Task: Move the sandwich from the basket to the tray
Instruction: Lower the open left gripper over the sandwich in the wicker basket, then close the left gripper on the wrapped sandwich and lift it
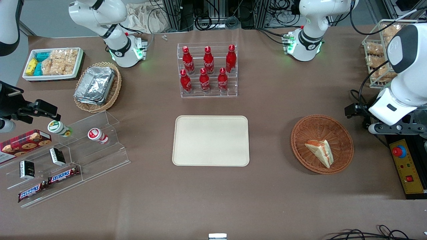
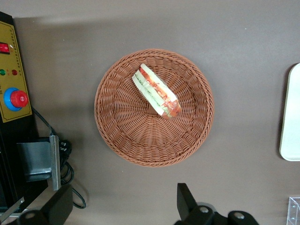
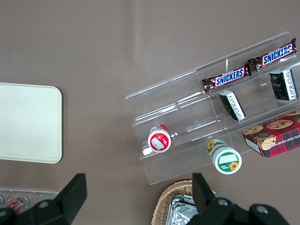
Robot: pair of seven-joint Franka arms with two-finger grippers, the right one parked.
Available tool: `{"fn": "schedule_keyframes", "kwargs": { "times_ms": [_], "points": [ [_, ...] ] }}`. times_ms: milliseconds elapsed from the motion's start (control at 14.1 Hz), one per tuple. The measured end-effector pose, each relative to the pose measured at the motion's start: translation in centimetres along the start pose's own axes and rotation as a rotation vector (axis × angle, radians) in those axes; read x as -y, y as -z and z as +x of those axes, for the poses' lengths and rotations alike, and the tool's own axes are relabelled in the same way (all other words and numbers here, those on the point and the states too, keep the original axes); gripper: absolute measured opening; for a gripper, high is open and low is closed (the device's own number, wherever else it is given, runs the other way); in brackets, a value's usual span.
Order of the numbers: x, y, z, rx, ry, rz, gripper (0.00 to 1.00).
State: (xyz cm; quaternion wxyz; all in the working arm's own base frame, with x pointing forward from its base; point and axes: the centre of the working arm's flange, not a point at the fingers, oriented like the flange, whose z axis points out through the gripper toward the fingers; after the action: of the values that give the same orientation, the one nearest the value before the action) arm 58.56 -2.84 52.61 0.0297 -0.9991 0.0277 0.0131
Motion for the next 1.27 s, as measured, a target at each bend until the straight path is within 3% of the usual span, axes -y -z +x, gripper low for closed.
{"fn": "schedule_keyframes", "kwargs": {
  "times_ms": [424,636,848,1131,1273],
  "points": [
    [0.0,-0.6,0.4,0.004,0.051,-0.016,1.0],
    [-0.5,-4.0,2.1,0.013,0.194,-0.071,1.0],
    [-0.6,-9.0,2.9,0.006,0.297,-0.085,1.0],
    [-0.8,-14.5,3.0,-0.044,0.516,-0.102,1.0],
    [-1.0,-17.0,3.3,-0.031,0.611,-0.105,1.0]
  ]
}}
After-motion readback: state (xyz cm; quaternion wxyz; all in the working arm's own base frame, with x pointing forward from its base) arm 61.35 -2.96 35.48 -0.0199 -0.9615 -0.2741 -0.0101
